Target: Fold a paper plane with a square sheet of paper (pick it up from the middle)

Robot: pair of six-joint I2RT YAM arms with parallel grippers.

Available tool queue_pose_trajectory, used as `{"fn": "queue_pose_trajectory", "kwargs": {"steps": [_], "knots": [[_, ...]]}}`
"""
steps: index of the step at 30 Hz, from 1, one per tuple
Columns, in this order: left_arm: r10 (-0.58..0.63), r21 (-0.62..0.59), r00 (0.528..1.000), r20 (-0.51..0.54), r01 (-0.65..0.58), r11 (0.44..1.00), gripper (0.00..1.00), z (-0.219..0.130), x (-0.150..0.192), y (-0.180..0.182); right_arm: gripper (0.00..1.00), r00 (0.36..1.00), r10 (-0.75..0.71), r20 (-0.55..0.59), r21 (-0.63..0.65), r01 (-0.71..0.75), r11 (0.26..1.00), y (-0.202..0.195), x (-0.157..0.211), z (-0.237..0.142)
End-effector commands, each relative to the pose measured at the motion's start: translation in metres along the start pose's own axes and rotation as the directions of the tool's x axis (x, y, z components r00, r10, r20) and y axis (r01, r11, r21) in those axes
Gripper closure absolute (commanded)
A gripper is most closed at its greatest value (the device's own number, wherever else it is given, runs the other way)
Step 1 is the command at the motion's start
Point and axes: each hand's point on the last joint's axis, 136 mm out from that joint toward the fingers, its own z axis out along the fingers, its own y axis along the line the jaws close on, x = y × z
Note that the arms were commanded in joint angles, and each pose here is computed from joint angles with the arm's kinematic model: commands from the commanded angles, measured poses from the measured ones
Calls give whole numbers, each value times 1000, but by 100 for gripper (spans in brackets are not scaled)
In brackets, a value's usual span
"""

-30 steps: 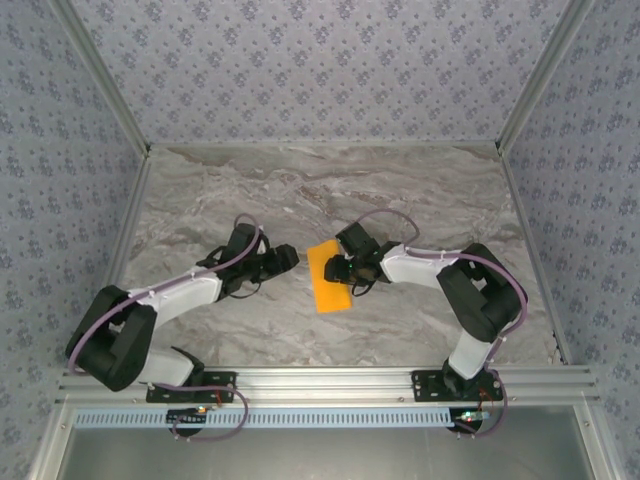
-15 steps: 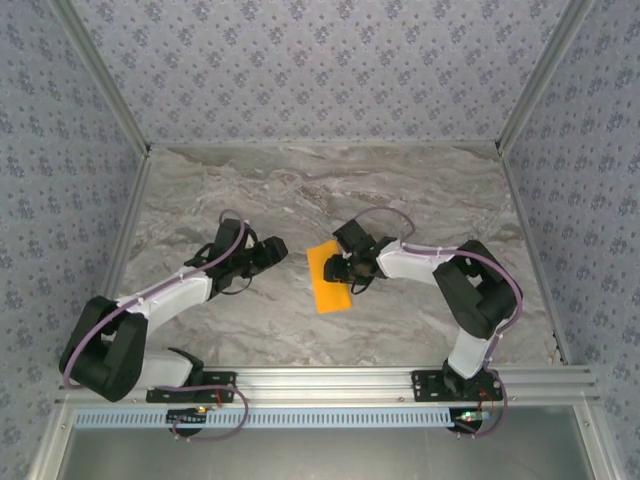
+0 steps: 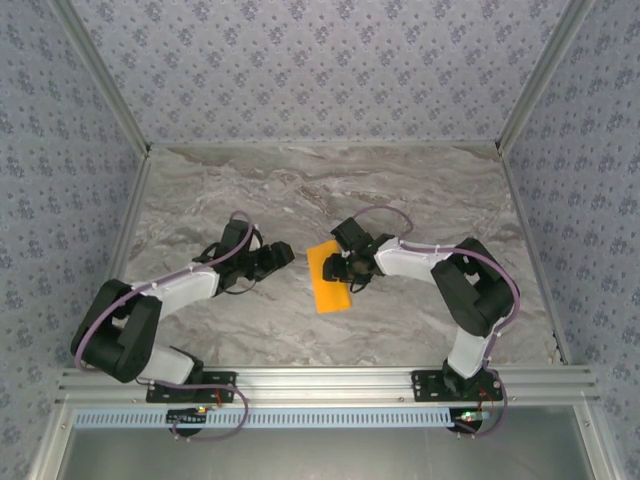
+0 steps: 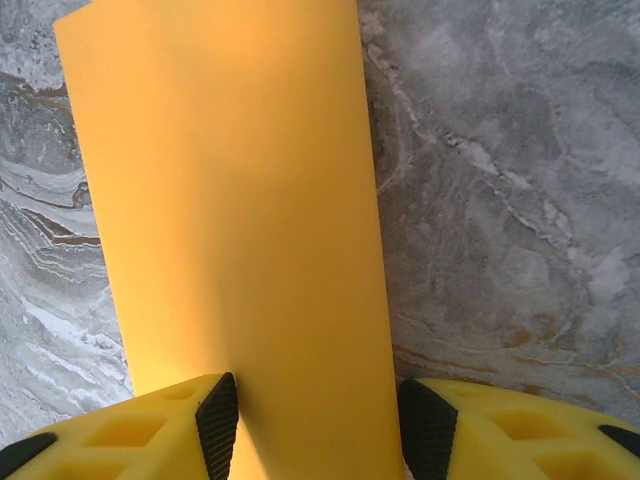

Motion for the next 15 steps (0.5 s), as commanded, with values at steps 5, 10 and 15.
{"fn": "queue_pose_trajectory", "kwargs": {"steps": [5,10,15], "knots": [[53,123,997,-55,-45,991,39,10,1,-38,45,978,51,-200,232,-4,973,-75,68,54],[77,131,992,-96,-64,989,57,24,8,-47,45,978,56,-201,238,-7,971,-77,69,56],[85,149,985,-152,-62,987,73,43,17,-54,45,977,62,-205,248,-10,969,-79,70,58]]}}
